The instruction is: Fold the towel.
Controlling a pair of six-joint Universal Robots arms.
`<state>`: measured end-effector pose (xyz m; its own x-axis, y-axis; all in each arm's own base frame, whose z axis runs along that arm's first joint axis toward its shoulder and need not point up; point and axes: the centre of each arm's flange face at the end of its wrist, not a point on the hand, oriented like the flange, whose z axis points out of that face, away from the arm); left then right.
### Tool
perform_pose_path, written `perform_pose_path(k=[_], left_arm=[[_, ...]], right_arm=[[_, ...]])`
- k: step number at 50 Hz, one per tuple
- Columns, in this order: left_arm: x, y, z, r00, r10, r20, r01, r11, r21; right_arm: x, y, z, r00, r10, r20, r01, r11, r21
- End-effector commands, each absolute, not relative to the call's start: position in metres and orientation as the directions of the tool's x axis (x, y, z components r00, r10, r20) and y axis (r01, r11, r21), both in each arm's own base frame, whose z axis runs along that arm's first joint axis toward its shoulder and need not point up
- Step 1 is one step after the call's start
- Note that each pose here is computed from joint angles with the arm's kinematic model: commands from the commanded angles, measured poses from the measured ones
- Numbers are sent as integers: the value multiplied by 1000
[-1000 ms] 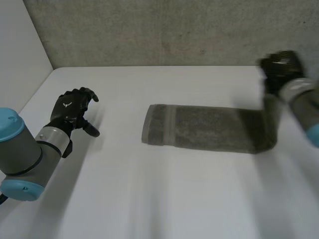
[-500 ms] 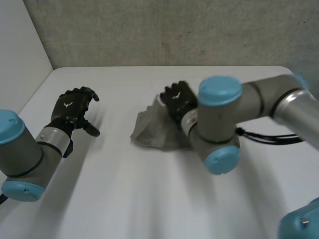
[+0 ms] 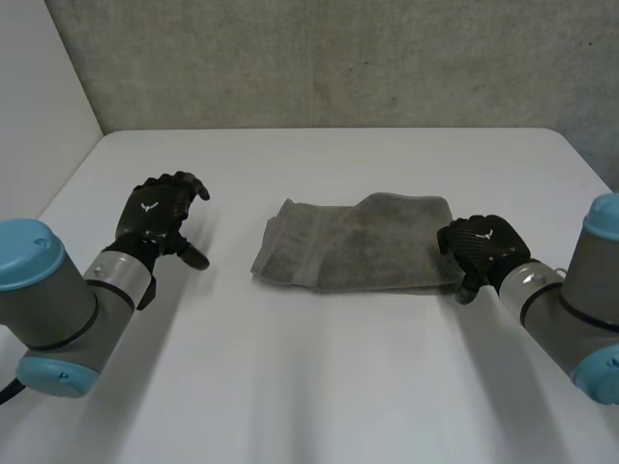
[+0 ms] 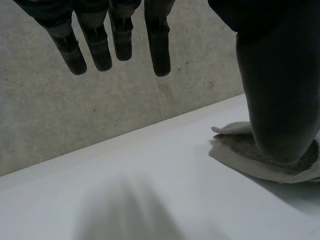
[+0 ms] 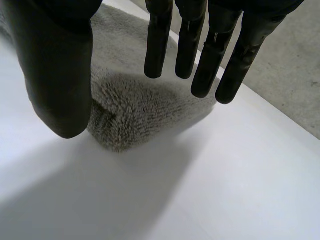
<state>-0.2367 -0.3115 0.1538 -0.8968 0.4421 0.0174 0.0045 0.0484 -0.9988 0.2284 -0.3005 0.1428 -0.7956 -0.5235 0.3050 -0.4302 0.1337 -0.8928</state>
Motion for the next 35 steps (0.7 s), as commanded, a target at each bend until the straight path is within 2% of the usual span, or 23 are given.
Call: perform_pose_path(k=[1,19,27,32,34,35], left_arm=[[-239,-310,153,-894,448,17,6,51,-999],[-238,-307,150,-894,448,17,6,49,-999],[-237,-307,153,-895,446,15,3,40,-999],[-237,-307,157,-896,444,14,1,33,-999],[-238,-306,160,-894,448,13,0,29,-1000],[-238,-306,160,-894,448,13,0,29,-1000]], right_arm=[[230,-310,126,-831,-502,241,-356,147,-923],[237,-316,111,-845,-497,197,-306,149,-940],[230,-316,123,-849,-480,220,-324,145,-935],[213,-307,132,-835,-492,247,-392,215,-895],[189,-309,133,-807,-503,309,-481,256,-839],[188,-309,134,-807,-503,310,-481,256,-839]])
